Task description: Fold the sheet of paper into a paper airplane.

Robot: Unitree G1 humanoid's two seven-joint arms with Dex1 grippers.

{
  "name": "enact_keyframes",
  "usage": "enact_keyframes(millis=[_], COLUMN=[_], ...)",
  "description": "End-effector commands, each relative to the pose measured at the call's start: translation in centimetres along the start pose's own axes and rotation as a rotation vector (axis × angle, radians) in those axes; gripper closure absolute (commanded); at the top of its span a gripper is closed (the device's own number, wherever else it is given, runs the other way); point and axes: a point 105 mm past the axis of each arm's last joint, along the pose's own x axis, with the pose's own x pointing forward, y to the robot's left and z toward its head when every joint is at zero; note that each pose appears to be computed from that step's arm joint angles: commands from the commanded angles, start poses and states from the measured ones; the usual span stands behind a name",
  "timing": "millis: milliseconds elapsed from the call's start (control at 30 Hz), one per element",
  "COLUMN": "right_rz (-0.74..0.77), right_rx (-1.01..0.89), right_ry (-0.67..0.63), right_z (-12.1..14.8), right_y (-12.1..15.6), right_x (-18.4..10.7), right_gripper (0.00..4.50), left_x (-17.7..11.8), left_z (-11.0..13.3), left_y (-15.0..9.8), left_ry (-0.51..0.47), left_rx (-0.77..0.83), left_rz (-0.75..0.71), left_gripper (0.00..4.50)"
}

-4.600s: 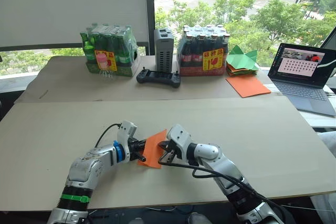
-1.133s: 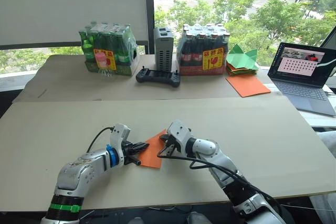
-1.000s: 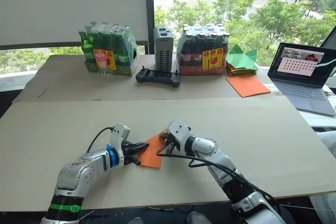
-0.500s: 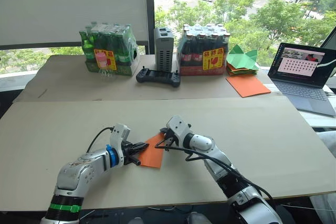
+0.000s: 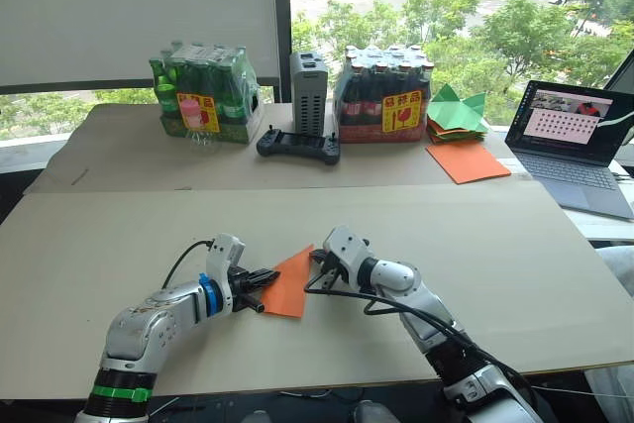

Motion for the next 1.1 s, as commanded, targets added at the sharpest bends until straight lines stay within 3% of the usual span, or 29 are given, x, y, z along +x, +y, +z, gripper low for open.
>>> enact_keyframes(millis=[33,367,667,1100], right_rz=[0.102,0.109,0.07,0.153], right_rx=[0.023,-0.007,-0.089,-0.112], right_ry=[0.053,0.014,-0.108,-0.018], right_z=[-1.2,-0.2,3.1,0.8], right_y=[2.6,2.6,1.5,3.1], right_x=[0.4,0.4,-0.2,-0.6], right_gripper=[4.5,4.5,4.5,4.5], left_x=[-0.2,-0.2,-0.2,-0.1], left_z=[-0.8,-0.8,-1.0,-1.0], left_y=[0.6,0.7,0.6,0.6], left_ry=[0.037,0.035,0.036,0.04], left_rx=[-0.014,-0.02,-0.026,-0.02], left_rz=[0.034,0.039,0.037,0.036], left_gripper=[4.46,4.46,4.46,4.46])
